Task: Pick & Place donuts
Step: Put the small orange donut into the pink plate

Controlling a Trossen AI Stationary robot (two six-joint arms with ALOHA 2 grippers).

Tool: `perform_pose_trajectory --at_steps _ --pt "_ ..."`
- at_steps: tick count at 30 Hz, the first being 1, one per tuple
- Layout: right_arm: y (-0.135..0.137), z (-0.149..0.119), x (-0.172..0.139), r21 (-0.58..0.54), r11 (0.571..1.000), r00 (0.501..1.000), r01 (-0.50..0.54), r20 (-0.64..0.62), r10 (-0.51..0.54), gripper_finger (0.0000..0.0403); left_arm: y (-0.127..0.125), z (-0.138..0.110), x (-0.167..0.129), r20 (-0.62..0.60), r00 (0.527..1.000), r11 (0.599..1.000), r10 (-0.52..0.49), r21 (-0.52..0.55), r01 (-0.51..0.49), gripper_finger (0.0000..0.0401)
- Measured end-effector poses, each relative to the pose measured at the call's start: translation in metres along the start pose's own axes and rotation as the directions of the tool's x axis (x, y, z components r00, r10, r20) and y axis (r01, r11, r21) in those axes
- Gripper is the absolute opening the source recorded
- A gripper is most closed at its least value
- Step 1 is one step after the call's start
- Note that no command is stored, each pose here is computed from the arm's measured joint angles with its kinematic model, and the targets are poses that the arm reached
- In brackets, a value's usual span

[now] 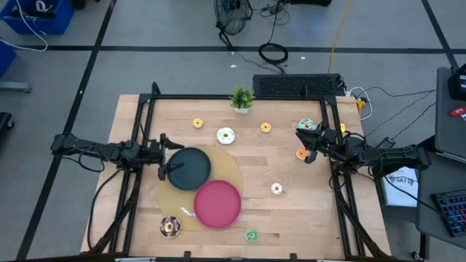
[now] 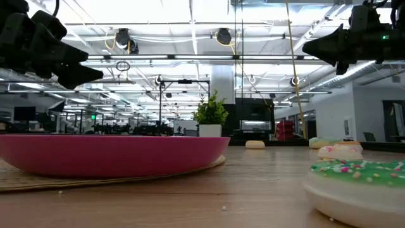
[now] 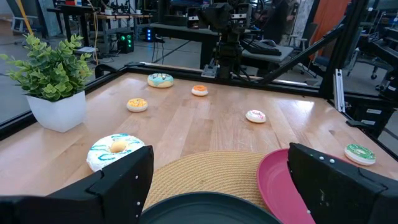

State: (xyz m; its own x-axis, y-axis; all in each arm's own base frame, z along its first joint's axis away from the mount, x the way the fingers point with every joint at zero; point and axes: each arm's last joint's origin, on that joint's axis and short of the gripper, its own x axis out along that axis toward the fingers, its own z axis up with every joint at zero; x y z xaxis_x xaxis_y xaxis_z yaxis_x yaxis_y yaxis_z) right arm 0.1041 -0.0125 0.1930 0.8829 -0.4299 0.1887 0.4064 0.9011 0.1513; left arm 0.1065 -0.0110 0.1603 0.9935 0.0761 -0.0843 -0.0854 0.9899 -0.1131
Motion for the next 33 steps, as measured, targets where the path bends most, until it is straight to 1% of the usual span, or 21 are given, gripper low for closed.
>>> perform_pose_trajectory --at_steps 7,9,11,12,14,15,17,19,20,21,23,24,26,28,30,31,33 --pt "0.0 0.0 0.0 -0.002 1.0 1.0 -0.001 0.001 0.001 0.0055 0.0 0.0 0.0 -0.001 1.0 1.0 0.0 0.0 0.0 0.0365" --pt "0.001 0.002 0.001 -0.018 1.0 1.0 -0.003 0.021 0.003 0.0055 0.0 0.0 0.0 0.0 1.0 1.0 0.001 0.0 -0.001 0.0365" --pt "0.003 0.008 0.004 -0.03 1.0 1.0 -0.006 0.007 0.006 0.0057 0.0 0.0 0.0 0.0 1.0 1.0 0.0 0.0 0.0 0.0365" --pt "0.005 0.013 0.007 -0.042 0.999 1.0 -0.01 -0.021 0.009 0.0061 0.0 0.0 0.0 0.0 1.0 1.0 0.0 0.0 0.0 0.0365" --pt "0.011 0.022 0.014 -0.072 0.997 0.991 -0.014 -0.135 0.004 0.0077 0.0 0.0 0.0 0.0 1.0 1.0 0.0 0.0 0.0 0.0365" --pt "0.013 0.024 0.019 -0.089 0.996 0.977 -0.015 -0.211 -0.004 0.0088 0.0 0.0 0.0 0.0 1.0 1.0 0.0 0.0 0.0 0.0365" --pt "0.019 0.028 0.03 -0.118 0.993 0.93 -0.007 -0.366 -0.037 0.0114 0.0 0.0 0.0 0.0 1.0 1.0 0.0 0.0 0.0 0.0365" --pt "0.026 0.032 0.043 -0.151 0.989 0.863 0.003 -0.499 -0.079 0.0145 0.0 0.0 0.0 0.0 1.0 1.0 0.0 0.0 0.0 0.0365" --pt "0.029 0.034 0.048 -0.174 0.985 0.817 0.007 -0.568 -0.106 0.016 0.0 0.0 0.0 0.0 1.0 1.0 0.0 0.0 0.0 0.0365" --pt "0.031 0.034 0.053 -0.202 0.979 0.759 0.009 -0.636 -0.138 0.0175 0.0 0.0 0.0 0.0 1.0 1.0 0.0 0.0 0.0 0.0365" --pt "0.035 0.036 0.061 -0.254 0.967 0.623 0.021 -0.753 -0.212 0.02 0.0 0.0 0.0 0.0 1.0 1.0 0.0 0.0 0.0 0.0365" --pt "0.036 0.036 0.063 -0.277 0.96 0.546 0.038 -0.799 -0.252 0.021 0.0 0.0 0.0 0.0 1.0 1.0 0.0 0.0 0.0 0.0365" --pt "0.038 0.034 0.066 -0.317 0.945 0.391 0.078 -0.862 -0.321 0.0225 0.0 0.0 0.0 0.0 1.0 1.0 0.0 0.0 0.0 0.0365" --pt "0.039 0.029 0.067 -0.335 0.936 0.254 0.112 -0.901 -0.352 0.0236 0.0 0.0 0.0 0.0 1.0 1.0 0.0 0.0 0.0 0.0365" --pt "0.039 0.02 0.066 -0.339 0.93 0.154 0.14 -0.92 -0.359 0.0244 0.0 0.0 0.0 0.0 1.0 1.0 0.0 0.0 0.0 0.0365" --pt "0.04 0.016 0.066 -0.339 0.929 0.12 0.148 -0.926 -0.358 0.0246 0.0 0.0 0.0 0.0 1.0 1.0 0.0 0.0 0.0 0.0365" --pt "0.039 0.007 0.065 -0.339 0.928 0.072 0.153 -0.933 -0.353 0.025 0.0 0.0 0.0 0.0 1.0 1.0 0.0 0.0 0.0 0.0365"
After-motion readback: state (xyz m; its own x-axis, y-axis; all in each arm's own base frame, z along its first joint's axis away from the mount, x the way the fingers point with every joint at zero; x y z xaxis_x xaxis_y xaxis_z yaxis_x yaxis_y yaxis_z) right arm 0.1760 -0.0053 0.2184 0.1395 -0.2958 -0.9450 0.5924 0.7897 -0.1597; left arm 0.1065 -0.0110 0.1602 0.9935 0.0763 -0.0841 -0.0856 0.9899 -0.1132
